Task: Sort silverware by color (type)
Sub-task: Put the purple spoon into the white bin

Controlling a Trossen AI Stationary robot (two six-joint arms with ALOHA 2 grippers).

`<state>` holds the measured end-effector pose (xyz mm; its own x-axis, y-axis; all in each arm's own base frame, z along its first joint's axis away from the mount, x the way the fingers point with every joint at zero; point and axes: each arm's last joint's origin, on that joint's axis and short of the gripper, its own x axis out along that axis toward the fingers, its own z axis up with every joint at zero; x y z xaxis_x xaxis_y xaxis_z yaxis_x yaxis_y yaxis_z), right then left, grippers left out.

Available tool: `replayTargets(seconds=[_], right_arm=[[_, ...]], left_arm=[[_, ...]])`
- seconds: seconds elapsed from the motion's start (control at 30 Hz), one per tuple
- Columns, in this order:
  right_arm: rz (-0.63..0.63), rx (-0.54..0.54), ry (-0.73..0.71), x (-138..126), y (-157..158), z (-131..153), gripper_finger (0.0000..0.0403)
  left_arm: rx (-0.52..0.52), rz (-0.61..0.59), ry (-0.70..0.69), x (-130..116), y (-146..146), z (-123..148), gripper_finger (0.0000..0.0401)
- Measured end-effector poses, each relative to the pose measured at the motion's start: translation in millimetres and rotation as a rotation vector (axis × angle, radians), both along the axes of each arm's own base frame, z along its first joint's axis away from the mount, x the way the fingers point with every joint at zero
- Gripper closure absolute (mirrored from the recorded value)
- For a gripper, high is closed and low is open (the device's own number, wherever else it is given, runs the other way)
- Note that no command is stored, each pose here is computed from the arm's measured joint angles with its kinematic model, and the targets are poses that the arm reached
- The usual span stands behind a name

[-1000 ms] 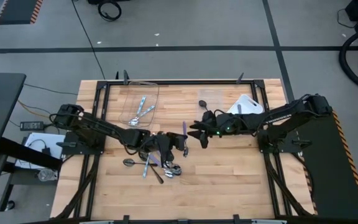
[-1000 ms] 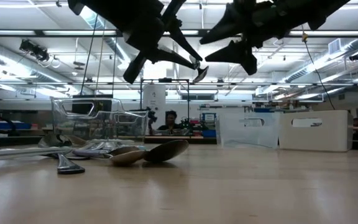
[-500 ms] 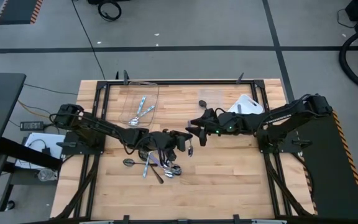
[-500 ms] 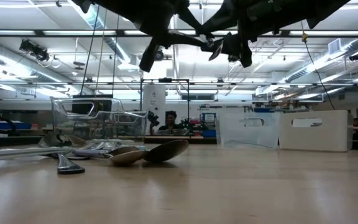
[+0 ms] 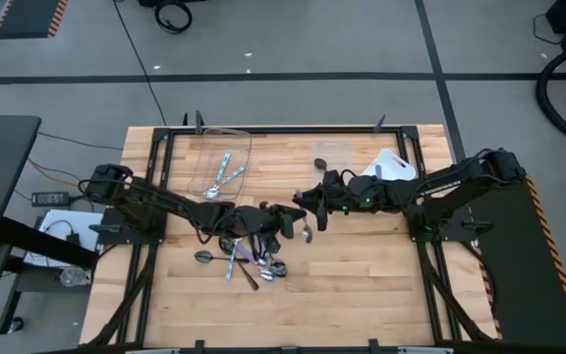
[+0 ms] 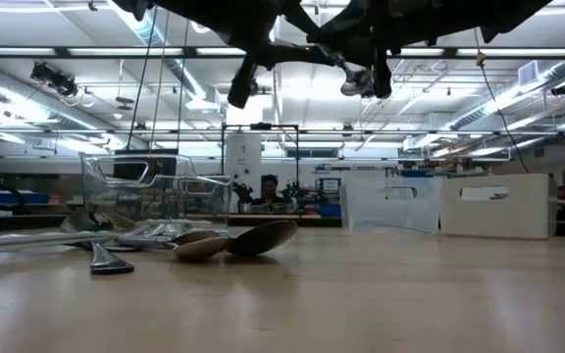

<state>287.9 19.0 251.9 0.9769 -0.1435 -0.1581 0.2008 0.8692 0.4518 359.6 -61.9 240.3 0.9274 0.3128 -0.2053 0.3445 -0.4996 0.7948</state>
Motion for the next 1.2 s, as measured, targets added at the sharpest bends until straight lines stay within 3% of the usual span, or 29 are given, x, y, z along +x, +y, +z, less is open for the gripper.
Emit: replayTargets(seconds=[0.17, 0.47, 0.63, 0.87, 1.1, 1.2], right_arm=[[0.011, -0.005, -0.007, 0.2, 0.1, 0.8, 0.0364], [-0.003, -0.029, 0.037, -2.6, -8.0, -0.6, 0.0364], [-0.047, -0.044, 0.106, -14.1, -18.4, 2.6, 0.0363], [-0.245, -0.132, 0.306, -50.2, -32.7, 8.5, 0.0361], [-0.512, -0.204, 0.461, -87.5, -52.2, 13.1, 0.036], [-0.616, -0.178, 0.541, -100.7, -62.6, 8.8, 0.036]], left_arm=[[-0.031, 0.02, -0.012, 1.1, 5.9, 0.2, 0.0337], [-0.298, 0.034, -0.097, -0.4, -4.3, 0.4, 0.0274], [-0.556, 0.061, -0.17, -1.7, -11.2, 1.0, 0.0224], [-1.119, 0.221, -0.294, -3.6, -13.2, -4.3, 0.0208], [-1.392, 0.421, -0.278, -9.3, -11.6, -19.1, 0.0218], [-1.498, 0.512, -0.276, -12.3, -11.2, -24.8, 0.0218]])
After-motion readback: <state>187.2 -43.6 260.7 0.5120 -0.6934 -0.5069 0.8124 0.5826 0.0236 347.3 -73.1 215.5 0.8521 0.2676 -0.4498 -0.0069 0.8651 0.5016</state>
